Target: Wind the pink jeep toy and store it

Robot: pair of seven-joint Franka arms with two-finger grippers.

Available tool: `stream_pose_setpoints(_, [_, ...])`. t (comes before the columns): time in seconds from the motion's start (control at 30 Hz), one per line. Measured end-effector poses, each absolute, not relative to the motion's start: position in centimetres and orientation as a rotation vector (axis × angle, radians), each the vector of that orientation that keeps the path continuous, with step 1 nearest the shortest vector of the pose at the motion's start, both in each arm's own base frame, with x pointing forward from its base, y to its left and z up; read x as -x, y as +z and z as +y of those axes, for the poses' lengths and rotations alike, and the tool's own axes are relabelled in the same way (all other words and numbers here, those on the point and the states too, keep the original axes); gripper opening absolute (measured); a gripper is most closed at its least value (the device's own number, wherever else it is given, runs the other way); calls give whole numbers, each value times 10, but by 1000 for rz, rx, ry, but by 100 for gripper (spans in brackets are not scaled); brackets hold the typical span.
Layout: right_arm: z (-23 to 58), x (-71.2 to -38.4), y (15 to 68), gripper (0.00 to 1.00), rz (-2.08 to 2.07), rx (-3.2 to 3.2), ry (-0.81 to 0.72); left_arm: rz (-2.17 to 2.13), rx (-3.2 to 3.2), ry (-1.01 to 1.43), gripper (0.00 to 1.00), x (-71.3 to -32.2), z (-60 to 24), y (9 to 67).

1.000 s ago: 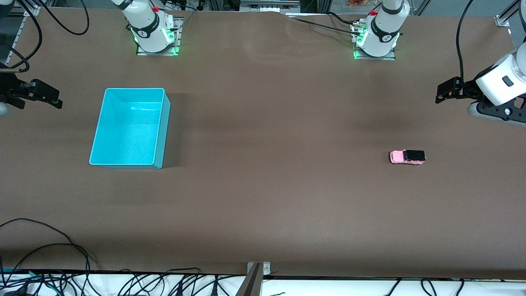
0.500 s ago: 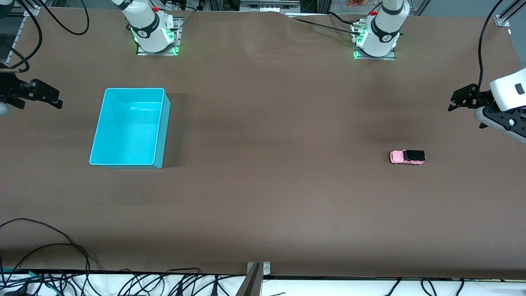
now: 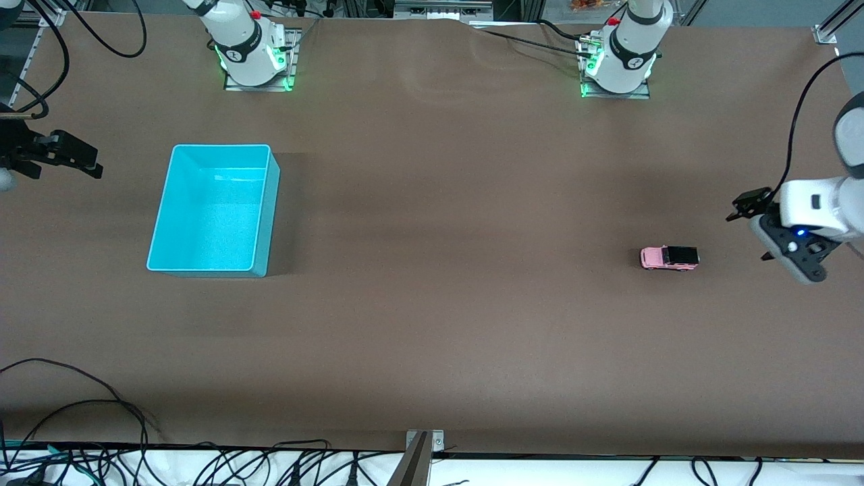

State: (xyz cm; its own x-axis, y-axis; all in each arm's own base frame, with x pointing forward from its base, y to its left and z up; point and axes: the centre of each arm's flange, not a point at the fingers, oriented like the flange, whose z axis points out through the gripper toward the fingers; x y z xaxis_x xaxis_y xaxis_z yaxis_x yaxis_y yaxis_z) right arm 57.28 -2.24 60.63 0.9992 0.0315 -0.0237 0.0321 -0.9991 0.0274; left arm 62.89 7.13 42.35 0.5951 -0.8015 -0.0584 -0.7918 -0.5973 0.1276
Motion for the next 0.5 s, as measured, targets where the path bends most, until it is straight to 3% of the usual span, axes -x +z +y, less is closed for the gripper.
stream_pose_setpoints(0.5, [-22, -573, 606, 100, 50, -3113, -36, -1656, -2613, -148, 100, -611, 68, 336])
